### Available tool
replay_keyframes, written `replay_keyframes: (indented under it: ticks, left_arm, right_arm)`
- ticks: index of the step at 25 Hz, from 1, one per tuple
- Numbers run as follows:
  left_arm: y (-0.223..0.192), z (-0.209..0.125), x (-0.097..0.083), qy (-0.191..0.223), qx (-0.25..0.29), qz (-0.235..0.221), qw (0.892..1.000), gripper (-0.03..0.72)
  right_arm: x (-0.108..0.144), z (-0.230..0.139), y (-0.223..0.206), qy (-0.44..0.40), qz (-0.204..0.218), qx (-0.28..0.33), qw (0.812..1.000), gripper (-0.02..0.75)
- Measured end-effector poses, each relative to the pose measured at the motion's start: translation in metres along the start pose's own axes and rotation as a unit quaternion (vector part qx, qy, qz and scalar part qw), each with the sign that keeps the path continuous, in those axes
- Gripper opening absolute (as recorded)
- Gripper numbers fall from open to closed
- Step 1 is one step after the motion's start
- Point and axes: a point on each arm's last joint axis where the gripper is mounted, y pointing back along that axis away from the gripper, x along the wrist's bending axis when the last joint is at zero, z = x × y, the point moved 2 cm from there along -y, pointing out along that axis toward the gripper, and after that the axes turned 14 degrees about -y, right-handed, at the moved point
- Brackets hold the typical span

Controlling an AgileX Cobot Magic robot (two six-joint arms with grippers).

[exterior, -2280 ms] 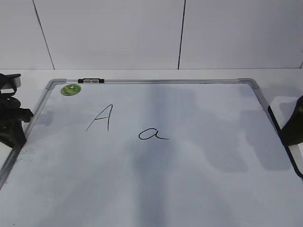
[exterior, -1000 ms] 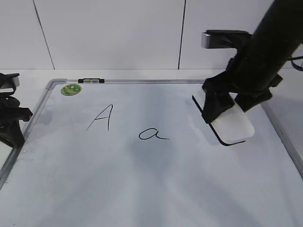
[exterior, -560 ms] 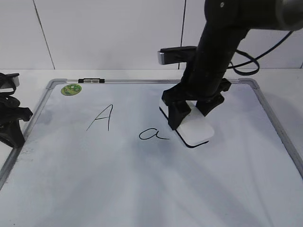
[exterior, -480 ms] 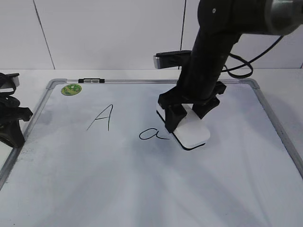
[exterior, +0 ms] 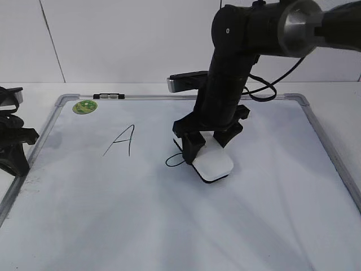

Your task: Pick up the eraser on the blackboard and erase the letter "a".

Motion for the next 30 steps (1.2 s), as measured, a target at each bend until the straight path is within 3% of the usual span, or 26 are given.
replay_keyframes:
  ticks: [15, 26, 30]
  left_arm:
    - [0.0, 0.0, 0.0, 0.001, -0.001, -0.001, 1.0, 0.046]
    - [0.0, 0.0, 0.0, 0.001, -0.001, -0.001, 1.0, 0.046]
    - [0.0, 0.0, 0.0, 0.001, -0.001, -0.001, 1.0, 0.046]
  right_arm:
    - [0.021, 0.012, -0.02, 0.019, -0.009, 0.009, 1.0, 0.568]
    - [0.075, -0.006, -0.03, 0.108, -0.05, 0.014, 0.993, 0.567]
    - [0.079, -0.007, -0.031, 0.115, -0.065, 0.011, 0.991, 0.567]
